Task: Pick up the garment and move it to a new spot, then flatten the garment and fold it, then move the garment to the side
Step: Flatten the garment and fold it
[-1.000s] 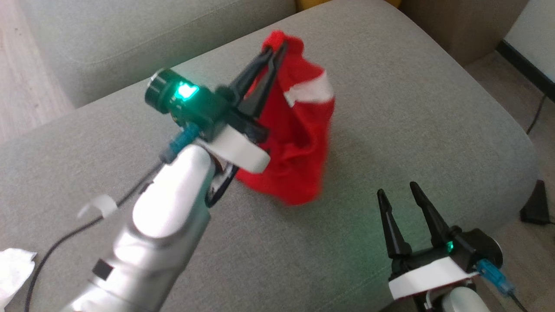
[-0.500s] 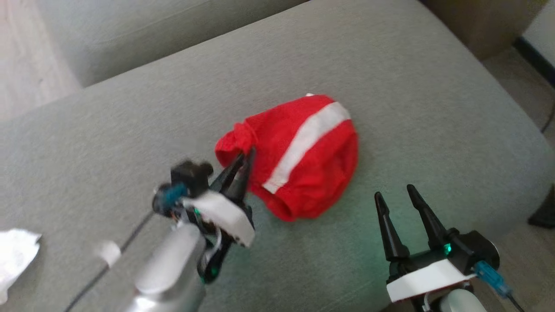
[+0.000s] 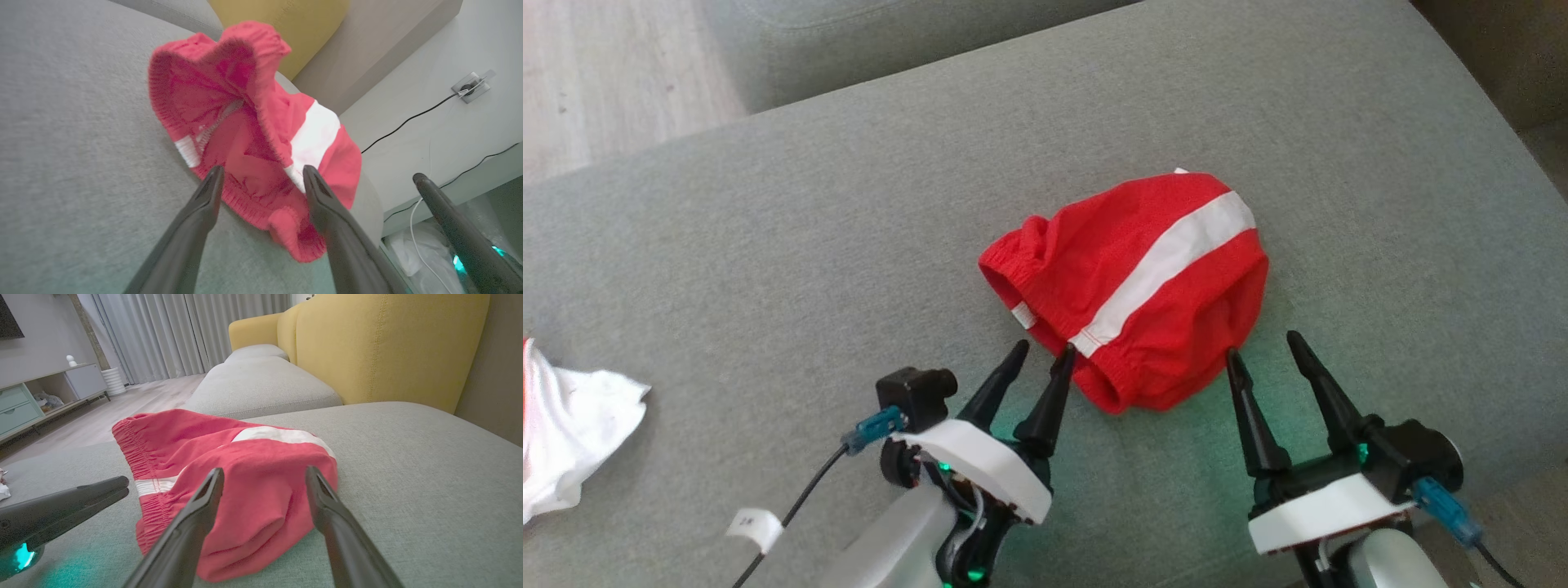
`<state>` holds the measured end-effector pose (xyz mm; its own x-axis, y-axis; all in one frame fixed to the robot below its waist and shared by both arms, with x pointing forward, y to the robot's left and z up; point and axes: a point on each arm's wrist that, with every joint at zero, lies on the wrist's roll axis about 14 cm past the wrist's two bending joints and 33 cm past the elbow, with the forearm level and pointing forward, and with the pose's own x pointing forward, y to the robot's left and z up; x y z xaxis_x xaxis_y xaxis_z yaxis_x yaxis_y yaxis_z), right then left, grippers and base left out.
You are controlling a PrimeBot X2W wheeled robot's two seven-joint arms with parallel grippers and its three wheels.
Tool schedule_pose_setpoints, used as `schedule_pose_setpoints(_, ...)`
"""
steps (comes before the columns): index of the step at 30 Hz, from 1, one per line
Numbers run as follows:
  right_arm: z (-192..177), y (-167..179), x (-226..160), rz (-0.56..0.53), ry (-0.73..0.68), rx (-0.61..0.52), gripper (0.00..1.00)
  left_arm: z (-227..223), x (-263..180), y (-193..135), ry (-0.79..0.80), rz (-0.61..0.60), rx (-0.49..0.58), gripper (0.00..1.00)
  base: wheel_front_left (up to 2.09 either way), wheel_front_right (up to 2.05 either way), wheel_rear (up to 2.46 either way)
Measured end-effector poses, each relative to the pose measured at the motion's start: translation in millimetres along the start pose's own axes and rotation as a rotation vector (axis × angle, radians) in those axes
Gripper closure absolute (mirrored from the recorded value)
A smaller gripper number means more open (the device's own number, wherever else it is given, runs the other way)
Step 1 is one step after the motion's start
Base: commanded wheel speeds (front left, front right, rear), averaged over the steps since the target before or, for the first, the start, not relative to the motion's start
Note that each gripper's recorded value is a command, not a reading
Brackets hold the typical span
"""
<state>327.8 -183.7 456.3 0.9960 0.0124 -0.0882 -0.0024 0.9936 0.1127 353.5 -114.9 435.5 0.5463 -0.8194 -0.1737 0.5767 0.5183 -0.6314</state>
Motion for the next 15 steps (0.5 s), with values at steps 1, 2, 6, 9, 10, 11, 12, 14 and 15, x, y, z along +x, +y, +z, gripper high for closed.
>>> schedule_pose_setpoints(1, -1, 1, 0, 0.002, 0.002, 0.0, 0.0, -2, 1, -3, 0.01, -0.008, -0.024, 0.0, 0.0, 0.0, 0.0)
schedule_pose_setpoints(2, -1, 1, 0, 0.004, 0.003, 0.0, 0.0, -3, 2, -6, 0.016, -0.016, -0.045, 0.0, 0.0, 0.0, 0.0)
schedule_pose_setpoints(6, -2, -3, -2, -0.011, 0.008, -0.002, 0.0, -15, 8, -18, 0.075, -0.055, -0.103, 0.0, 0.0, 0.0, 0.0)
schedule_pose_setpoints(9, -3, -6, -5, -0.025, 0.013, -0.002, 0.0, -14, 14, -21, 0.082, -0.07, -0.109, 0.0, 0.0, 0.0, 0.0)
schedule_pose_setpoints(10, -3, -8, -6, -0.031, 0.014, 0.0, 0.0, -14, 16, -22, 0.086, -0.075, -0.106, 0.0, 0.0, 0.0, 0.0)
schedule_pose_setpoints(11, -4, -9, -7, -0.037, 0.015, 0.003, 0.0, -13, 18, -22, 0.086, -0.078, -0.102, 0.0, 0.0, 0.0, 0.0)
schedule_pose_setpoints(12, -4, -10, -7, -0.041, 0.015, 0.003, 0.0, -12, 20, -23, 0.083, -0.08, -0.102, 0.0, 0.0, 0.0, 0.0)
schedule_pose_setpoints(14, -4, -12, -9, -0.048, 0.016, 0.003, 0.0, -13, 22, -24, 0.086, -0.086, -0.096, 0.63, 0.0, 0.0, 0.0)
schedule_pose_setpoints(15, -4, -13, -9, -0.051, 0.017, 0.002, 0.0, -14, 23, -24, 0.087, -0.088, -0.096, 1.0, 0.0, 0.0, 0.0)
